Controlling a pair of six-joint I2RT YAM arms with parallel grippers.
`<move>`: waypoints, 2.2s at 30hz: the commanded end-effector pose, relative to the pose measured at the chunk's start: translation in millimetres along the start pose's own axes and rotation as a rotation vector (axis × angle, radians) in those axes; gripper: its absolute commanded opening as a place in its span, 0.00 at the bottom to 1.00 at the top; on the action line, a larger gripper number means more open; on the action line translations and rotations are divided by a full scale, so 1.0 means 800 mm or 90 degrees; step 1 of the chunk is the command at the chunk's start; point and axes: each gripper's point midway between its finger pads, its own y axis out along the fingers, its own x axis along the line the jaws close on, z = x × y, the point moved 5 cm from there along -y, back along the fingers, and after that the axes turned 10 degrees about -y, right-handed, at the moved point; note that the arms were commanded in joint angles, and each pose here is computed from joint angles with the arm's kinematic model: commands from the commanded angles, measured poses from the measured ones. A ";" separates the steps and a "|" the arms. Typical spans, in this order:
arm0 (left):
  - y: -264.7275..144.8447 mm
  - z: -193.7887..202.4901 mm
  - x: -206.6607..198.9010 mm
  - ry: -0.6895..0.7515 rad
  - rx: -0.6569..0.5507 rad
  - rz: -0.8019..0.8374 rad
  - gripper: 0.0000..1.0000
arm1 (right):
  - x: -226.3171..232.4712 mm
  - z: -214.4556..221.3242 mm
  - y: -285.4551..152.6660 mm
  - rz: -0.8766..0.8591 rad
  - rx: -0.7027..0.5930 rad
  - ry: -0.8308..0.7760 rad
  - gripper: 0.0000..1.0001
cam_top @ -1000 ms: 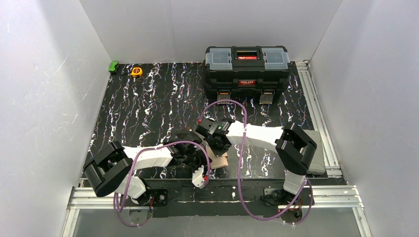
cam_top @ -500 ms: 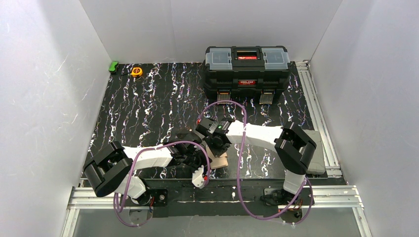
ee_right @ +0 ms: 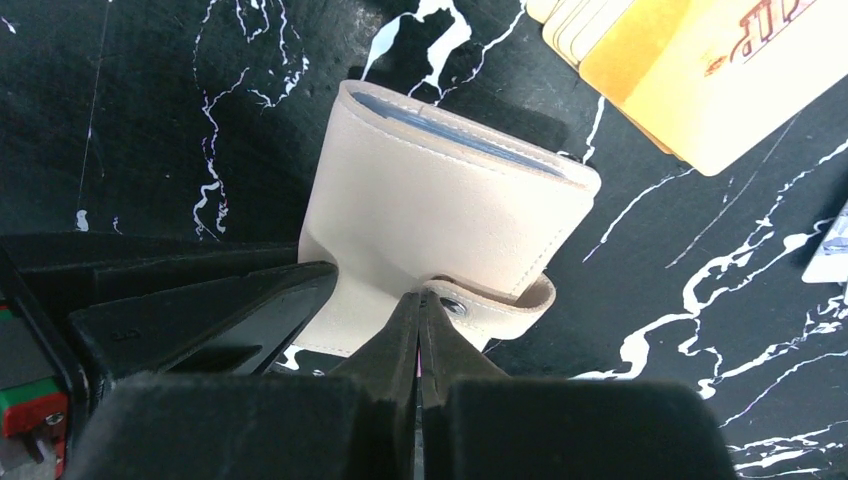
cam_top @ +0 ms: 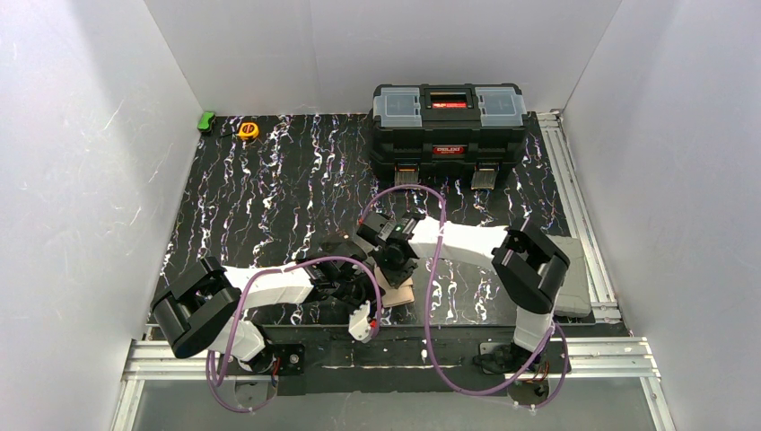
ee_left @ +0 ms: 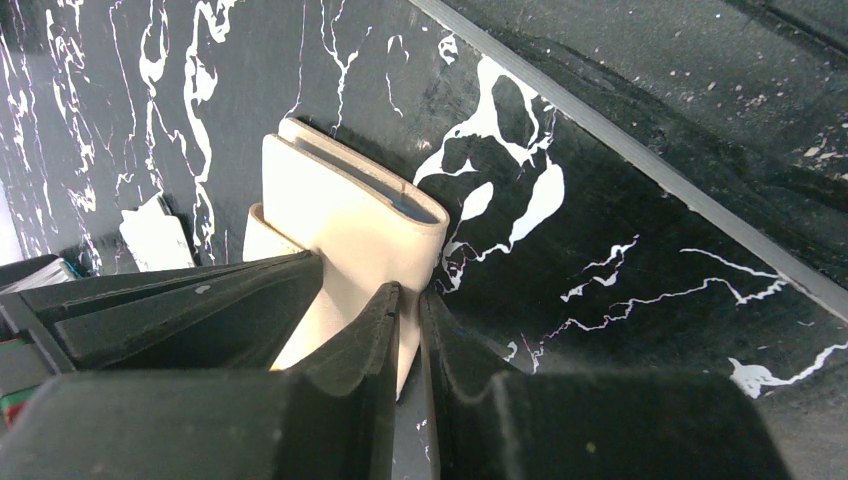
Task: Put the credit cards into the card holder
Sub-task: Close the card holder at the center of the board.
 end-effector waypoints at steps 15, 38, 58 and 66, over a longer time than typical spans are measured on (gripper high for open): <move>-0.005 0.020 -0.068 -0.090 0.068 0.123 0.03 | -0.003 -0.028 -0.043 -0.040 -0.104 -0.026 0.01; -0.005 0.019 -0.070 -0.092 0.066 0.125 0.03 | -0.005 -0.010 -0.016 0.008 -0.024 -0.012 0.46; -0.015 0.046 -0.023 -0.047 0.172 -0.041 0.69 | -0.012 -0.012 -0.013 0.050 -0.048 0.017 0.01; -0.072 0.015 -0.037 -0.052 0.176 -0.030 0.74 | -0.015 -0.009 -0.034 0.043 -0.091 0.026 0.01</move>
